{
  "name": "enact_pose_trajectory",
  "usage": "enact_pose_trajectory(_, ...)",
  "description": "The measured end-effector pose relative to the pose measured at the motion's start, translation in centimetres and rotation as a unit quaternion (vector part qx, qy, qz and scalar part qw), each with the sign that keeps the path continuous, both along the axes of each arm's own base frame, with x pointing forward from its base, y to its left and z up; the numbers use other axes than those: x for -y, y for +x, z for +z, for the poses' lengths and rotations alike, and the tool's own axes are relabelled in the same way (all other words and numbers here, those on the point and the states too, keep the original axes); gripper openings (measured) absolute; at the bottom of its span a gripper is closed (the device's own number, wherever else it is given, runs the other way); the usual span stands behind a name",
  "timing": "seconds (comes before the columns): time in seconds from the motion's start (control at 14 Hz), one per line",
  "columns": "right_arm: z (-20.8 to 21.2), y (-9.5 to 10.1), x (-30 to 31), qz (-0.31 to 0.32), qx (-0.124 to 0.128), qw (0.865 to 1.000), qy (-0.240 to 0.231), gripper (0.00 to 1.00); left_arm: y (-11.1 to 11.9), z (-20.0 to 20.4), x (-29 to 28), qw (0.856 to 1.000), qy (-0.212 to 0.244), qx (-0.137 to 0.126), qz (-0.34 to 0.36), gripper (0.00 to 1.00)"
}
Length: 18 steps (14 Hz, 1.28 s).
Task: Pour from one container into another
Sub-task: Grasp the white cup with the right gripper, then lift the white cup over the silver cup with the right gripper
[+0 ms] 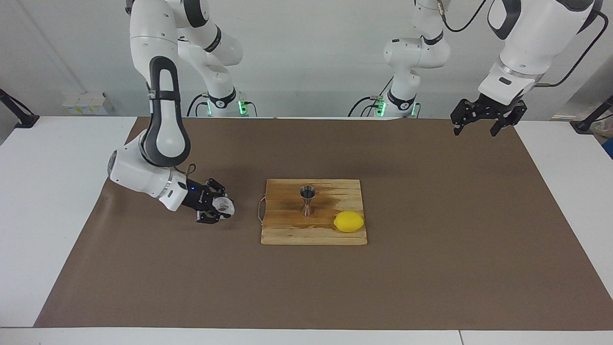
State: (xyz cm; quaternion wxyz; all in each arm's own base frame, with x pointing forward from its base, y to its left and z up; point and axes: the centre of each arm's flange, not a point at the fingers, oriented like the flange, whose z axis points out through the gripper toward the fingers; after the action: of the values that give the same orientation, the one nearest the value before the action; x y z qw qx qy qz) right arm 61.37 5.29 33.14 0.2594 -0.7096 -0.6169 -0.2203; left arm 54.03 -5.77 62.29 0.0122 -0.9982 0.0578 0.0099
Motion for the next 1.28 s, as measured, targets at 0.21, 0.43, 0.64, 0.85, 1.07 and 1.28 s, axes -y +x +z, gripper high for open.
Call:
enact_pose_trajectory(0.21,5.1,-0.4,-5.9,-0.018,-0.021,0.998,-0.055,0.47,0.0,0.0,0.0,1.000,0.000,0.000,0.000,1.00)
enact_pose_trajectory(0.43,8.2,-1.1,-10.9,-0.041,-0.036,0.991,-0.126,0.47,0.0,0.0,0.0,1.000,0.000,0.000,0.000,1.00)
enact_pose_trajectory(0.64,9.8,-1.9,-15.4,-0.046,-0.027,0.980,-0.193,0.47,0.0,0.0,0.0,1.000,0.000,0.000,0.000,1.00)
enact_pose_trajectory(0.85,11.0,-3.0,-19.4,-0.019,0.007,0.970,-0.242,0.47,0.0,0.0,0.0,1.000,0.000,0.000,0.000,1.00)
enact_pose_trajectory(1.07,11.8,-4.7,-23.5,0.010,0.040,0.956,-0.291,0.47,0.0,0.0,0.0,1.000,0.000,0.000,0.000,1.00)
enact_pose_trajectory(1.28,11.8,-6.0,-25.8,0.016,0.064,0.938,-0.340,0.47,0.0,0.0,0.0,1.000,0.000,0.000,0.000,1.00)
